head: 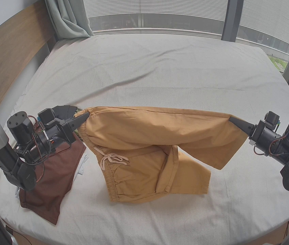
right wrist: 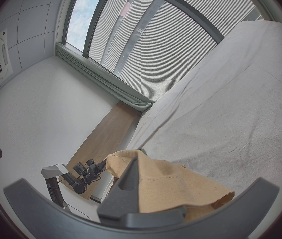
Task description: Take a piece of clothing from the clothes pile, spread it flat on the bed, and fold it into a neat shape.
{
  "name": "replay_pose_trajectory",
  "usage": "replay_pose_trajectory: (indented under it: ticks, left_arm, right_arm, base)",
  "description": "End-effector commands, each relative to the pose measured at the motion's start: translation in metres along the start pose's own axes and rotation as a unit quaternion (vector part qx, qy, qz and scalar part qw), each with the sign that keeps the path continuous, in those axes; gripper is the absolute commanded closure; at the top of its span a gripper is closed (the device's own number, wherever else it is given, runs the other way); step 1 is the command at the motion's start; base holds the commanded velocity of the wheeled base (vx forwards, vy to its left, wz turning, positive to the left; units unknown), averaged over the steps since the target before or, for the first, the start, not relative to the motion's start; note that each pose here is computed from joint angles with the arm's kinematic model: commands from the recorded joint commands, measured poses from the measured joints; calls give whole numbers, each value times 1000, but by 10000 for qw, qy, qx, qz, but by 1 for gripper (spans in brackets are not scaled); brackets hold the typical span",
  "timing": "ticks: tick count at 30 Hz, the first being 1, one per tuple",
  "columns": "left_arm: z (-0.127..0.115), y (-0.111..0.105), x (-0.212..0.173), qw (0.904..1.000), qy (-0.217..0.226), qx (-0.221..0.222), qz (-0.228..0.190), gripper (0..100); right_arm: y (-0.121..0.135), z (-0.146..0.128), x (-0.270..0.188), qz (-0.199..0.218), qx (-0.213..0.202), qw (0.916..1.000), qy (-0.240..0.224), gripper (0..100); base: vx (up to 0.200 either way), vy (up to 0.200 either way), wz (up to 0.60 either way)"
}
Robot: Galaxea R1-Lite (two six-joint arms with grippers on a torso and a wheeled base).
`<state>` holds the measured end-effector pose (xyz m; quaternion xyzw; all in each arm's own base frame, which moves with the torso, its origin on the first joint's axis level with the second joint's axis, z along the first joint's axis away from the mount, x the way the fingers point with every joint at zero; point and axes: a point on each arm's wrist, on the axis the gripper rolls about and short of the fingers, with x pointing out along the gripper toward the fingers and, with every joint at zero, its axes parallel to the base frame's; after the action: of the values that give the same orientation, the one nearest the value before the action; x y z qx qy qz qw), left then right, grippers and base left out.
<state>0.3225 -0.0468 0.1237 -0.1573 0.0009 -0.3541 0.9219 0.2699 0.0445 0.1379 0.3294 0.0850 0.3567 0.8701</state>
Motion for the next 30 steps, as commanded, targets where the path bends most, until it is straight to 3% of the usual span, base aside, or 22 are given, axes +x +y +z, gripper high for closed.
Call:
replay_pose_trajectory:
  ticks: [1, 20, 30]
  left_arm:
    - [0, 1, 0, 10000, -7, 1, 11, 100]
    - [2, 5, -1, 10000, -39, 10, 72, 100]
    - [1, 3, -1, 10000, -39, -22, 80, 100]
  right_arm:
    - [-3, 3, -1, -46, 0, 10000, -51, 100]
    - [-12, 7, -4, -172, -8, 9998, -129, 100]
    - [-18, 15, 21, 47, -155, 9997, -195, 100]
  base:
    - [0, 0, 0]
    - [0, 0, 0]
    - [0, 0, 0]
